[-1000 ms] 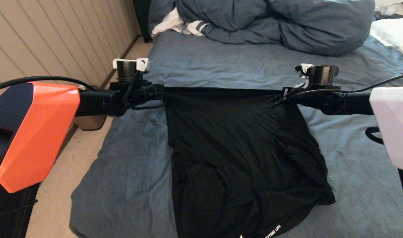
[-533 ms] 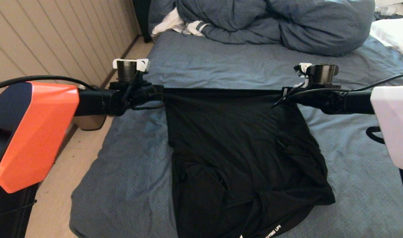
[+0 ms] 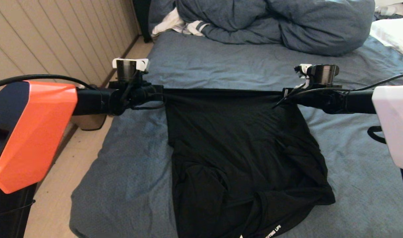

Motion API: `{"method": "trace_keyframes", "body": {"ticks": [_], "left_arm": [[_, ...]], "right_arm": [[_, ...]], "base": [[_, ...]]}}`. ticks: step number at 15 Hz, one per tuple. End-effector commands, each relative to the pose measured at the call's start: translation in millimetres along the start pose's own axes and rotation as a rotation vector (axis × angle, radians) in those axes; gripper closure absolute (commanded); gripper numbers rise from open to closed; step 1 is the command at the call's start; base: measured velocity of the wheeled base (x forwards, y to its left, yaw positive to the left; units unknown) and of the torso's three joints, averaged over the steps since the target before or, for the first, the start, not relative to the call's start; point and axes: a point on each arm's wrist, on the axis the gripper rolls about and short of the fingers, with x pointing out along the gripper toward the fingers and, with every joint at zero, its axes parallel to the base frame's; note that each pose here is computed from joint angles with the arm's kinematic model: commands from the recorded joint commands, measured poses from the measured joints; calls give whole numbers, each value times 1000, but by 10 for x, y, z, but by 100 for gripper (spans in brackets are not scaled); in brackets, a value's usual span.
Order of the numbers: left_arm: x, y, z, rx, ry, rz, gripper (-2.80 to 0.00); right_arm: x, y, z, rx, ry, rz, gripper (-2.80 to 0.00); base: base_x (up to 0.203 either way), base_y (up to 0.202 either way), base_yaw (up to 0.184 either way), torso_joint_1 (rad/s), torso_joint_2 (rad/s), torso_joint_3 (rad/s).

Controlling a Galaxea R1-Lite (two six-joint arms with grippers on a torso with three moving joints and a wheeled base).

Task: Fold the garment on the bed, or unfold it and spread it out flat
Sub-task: Unford the black T-shirt

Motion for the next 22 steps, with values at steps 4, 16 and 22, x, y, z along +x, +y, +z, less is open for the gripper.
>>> {"method": "trace_keyframes", "body": {"ticks": [4, 16, 22], "left_arm": [[-23, -6, 34, -1, -9, -1, 0], [-23, -14, 33, -1, -9, 1, 0], [1, -38, 10, 2, -16, 39, -280]], "right_arm": [[-25, -2, 37, 0, -9, 0, 0], [-21, -11, 40, 1, -14, -9, 0], [-13, -62, 31, -8, -17, -40, -280]], "base": [[0, 0, 0, 0, 0, 0], [0, 0, 0, 1, 0, -43], [0, 0, 0, 0, 0, 0]]}}
